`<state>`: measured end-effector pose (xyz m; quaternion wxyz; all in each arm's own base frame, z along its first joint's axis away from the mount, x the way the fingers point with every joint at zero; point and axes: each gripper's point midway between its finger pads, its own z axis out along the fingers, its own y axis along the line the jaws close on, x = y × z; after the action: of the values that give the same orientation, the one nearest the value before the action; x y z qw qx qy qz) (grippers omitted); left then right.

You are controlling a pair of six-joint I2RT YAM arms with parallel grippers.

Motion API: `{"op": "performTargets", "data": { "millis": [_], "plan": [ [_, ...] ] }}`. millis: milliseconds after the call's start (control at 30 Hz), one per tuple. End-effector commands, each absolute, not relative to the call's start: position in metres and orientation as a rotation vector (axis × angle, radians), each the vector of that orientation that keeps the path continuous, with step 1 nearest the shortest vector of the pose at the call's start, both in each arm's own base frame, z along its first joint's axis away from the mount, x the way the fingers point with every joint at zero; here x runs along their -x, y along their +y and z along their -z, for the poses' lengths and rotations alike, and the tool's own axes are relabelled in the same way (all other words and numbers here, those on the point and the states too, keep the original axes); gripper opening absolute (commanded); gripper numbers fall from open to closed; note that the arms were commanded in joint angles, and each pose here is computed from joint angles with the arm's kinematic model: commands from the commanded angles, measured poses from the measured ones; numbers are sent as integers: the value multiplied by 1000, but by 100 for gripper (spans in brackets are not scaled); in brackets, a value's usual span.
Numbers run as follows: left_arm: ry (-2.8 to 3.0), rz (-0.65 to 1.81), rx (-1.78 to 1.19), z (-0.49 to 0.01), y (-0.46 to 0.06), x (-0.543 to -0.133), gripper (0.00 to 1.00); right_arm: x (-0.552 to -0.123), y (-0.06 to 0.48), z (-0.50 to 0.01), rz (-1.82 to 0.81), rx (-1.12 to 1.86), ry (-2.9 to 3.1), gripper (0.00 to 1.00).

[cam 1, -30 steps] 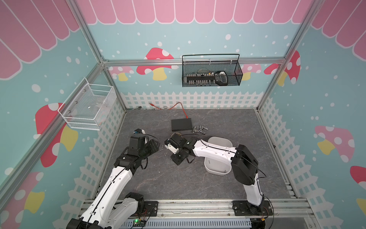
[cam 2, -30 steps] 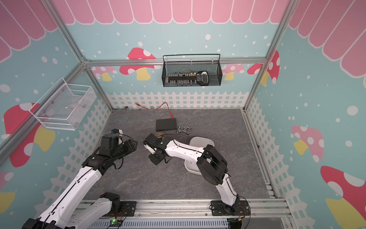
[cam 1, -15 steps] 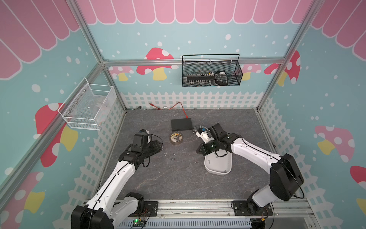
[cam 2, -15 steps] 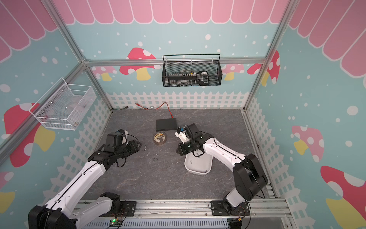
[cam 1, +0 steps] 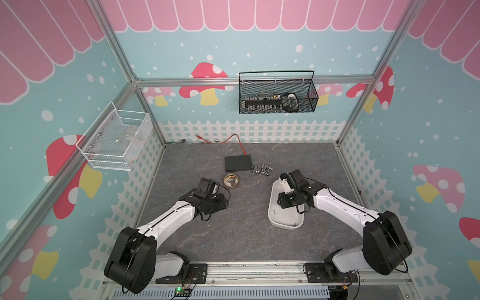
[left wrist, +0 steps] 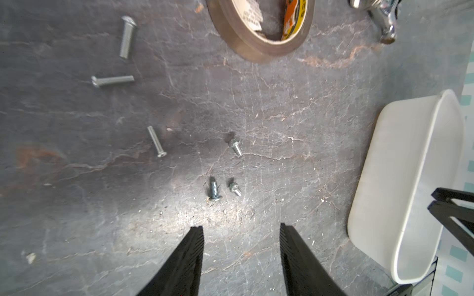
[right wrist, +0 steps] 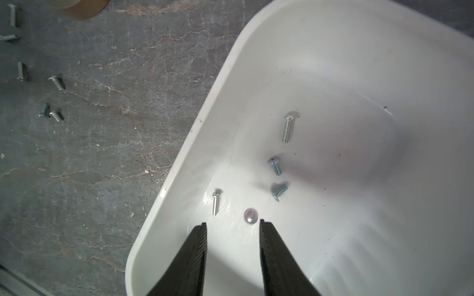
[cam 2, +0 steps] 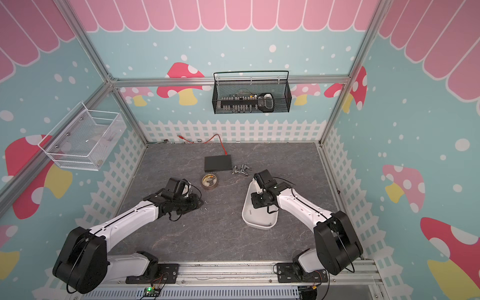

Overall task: Put the screws on the desktop into the storage box
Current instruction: Place the screw in the storage box, then pick up the screw from the center of the board.

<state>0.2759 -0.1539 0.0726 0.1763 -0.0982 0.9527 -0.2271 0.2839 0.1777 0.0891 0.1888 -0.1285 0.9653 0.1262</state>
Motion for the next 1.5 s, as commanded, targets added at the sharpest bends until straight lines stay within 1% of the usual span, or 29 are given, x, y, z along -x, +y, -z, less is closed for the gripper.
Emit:
{"op": "performTargets", "data": {
  "millis": [0, 167, 300, 533, 733, 967, 1467],
  "plan": [
    [2672, 634, 281, -77, -160, -283, 52, -287, 176, -89, -327, 374, 2697, 53],
    [2709, 607, 244, -68, -167, -278, 49, -293, 183, -109, -384, 376, 2611, 53],
    [2745, 566, 210, -60, -173, -276, 47, -294, 183, -116, -394, 378, 2585, 52],
    [2803, 398, 214, -49, -166, -280, 42, -292, 182, -110, -386, 384, 2597, 52],
    [2784, 297, 211, -57, -157, -289, 41, -291, 183, -108, -396, 390, 2602, 52],
    [2838, 215, 180, -45, -152, -289, 38, -289, 184, -106, -407, 397, 2606, 52],
    [2919, 186, 142, -22, -154, -283, 33, -284, 186, -97, -432, 402, 2626, 51]
  ]
}}
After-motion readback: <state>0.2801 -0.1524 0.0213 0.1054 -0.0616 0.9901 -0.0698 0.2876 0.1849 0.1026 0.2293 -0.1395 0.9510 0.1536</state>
